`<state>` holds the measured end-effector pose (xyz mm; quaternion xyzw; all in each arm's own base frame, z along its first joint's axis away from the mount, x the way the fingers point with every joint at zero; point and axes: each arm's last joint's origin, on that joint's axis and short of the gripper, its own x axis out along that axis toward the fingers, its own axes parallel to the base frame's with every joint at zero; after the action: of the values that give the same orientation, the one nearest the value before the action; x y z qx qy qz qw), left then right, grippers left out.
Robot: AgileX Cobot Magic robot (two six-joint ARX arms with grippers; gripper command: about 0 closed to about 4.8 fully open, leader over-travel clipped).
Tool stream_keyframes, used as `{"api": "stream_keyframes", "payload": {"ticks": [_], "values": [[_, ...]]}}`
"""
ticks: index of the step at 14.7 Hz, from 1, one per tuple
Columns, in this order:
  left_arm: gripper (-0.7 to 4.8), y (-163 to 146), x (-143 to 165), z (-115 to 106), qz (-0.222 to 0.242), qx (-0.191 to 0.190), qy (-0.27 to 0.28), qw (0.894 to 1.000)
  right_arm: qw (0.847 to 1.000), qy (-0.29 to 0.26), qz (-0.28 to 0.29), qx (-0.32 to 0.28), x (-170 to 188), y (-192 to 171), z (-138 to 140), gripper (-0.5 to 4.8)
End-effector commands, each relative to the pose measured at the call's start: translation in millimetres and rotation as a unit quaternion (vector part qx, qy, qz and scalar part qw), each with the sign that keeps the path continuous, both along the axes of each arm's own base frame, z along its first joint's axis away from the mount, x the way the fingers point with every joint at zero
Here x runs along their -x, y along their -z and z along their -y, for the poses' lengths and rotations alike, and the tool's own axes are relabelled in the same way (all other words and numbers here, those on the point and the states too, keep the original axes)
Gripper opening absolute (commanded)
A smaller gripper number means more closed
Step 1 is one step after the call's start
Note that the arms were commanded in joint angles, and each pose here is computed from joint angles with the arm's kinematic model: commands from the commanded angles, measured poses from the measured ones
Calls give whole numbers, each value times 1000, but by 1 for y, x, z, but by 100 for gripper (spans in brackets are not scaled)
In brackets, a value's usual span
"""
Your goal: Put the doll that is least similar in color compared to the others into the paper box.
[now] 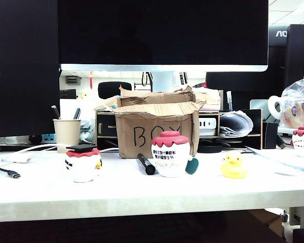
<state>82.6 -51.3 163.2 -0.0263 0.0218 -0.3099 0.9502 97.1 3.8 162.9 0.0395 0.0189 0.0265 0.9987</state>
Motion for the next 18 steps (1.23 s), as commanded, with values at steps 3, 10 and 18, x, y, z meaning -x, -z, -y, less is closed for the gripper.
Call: {"api": "stream_keyframes", "payload": {"ticks": [3,10,18], "values": [[-5,-1,1,1,5,2,7,1000,1000,-1,3,0,0,1,0,-5],[-5,5,-3,4,-27,-17,9,999,999,-42,5,-20,0,0,-3,-5],[-5,13,-6,7,-67,-41,16,997,952,-198,-70,-222,5,-7,-12,-5]]}}
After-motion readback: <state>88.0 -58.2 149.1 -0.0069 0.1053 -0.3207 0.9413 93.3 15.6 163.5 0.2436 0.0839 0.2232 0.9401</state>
